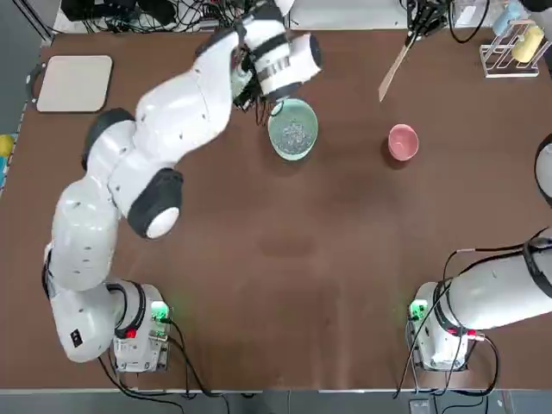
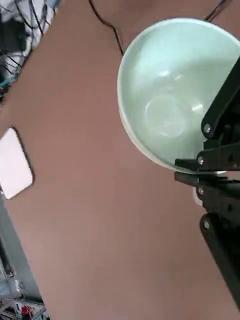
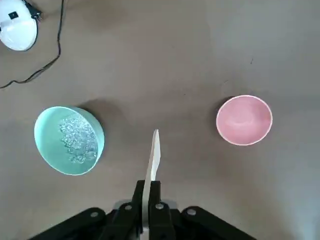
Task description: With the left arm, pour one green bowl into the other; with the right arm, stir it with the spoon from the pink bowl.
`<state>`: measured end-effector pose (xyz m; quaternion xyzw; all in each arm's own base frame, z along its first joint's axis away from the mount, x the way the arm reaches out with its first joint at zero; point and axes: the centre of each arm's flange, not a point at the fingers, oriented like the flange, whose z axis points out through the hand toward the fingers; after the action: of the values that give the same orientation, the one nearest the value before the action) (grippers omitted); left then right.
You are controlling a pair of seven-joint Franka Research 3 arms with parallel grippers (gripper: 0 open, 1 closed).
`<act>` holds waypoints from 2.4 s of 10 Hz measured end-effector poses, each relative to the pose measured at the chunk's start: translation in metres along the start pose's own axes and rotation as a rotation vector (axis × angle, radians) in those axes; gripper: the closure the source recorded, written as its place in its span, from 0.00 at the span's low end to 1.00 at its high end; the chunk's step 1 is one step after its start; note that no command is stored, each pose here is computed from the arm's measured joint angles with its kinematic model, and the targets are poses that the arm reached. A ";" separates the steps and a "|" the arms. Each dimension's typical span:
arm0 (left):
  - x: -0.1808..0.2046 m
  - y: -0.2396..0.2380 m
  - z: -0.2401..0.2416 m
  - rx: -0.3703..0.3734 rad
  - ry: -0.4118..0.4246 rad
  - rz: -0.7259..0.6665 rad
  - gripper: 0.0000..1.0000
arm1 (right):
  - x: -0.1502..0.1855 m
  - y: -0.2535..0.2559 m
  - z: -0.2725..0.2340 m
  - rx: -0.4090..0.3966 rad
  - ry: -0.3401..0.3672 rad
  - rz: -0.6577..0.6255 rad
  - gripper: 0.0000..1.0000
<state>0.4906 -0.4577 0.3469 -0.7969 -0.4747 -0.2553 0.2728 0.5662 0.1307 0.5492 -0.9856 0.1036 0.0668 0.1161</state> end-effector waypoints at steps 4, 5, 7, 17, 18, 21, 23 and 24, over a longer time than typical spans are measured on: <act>0.102 -0.040 0.075 0.000 -0.143 0.121 0.95 | -0.053 -0.114 0.029 -0.005 0.062 0.024 0.95; 0.134 -0.051 0.094 0.005 -0.173 0.139 0.95 | -0.073 -0.144 0.041 -0.006 0.071 0.029 0.95; 0.187 -0.059 0.132 -0.001 -0.222 0.161 0.95 | -0.111 -0.195 0.082 -0.035 0.049 0.016 0.95; 0.271 -0.115 0.325 -0.166 -0.604 0.585 0.95 | -0.109 -0.252 0.211 -0.087 0.147 0.062 0.95; 0.262 -0.112 0.337 -0.190 -0.594 0.604 0.95 | -0.108 -0.253 0.221 -0.100 0.149 0.061 0.95; 0.226 -0.093 0.368 -0.250 -0.561 0.650 0.95 | -0.111 -0.257 0.236 -0.128 0.162 0.055 0.95; 0.223 -0.093 0.372 -0.249 -0.564 0.673 0.95 | -0.122 -0.266 0.244 -0.131 0.176 0.070 0.95; 0.223 -0.094 0.374 -0.253 -0.563 0.677 0.94 | -0.128 -0.272 0.247 -0.120 0.189 0.089 0.95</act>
<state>0.5552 -0.0292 0.2435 -0.9725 -0.2084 0.0186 0.1019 0.4753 0.4738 0.3898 -0.9871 0.1535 -0.0152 0.0437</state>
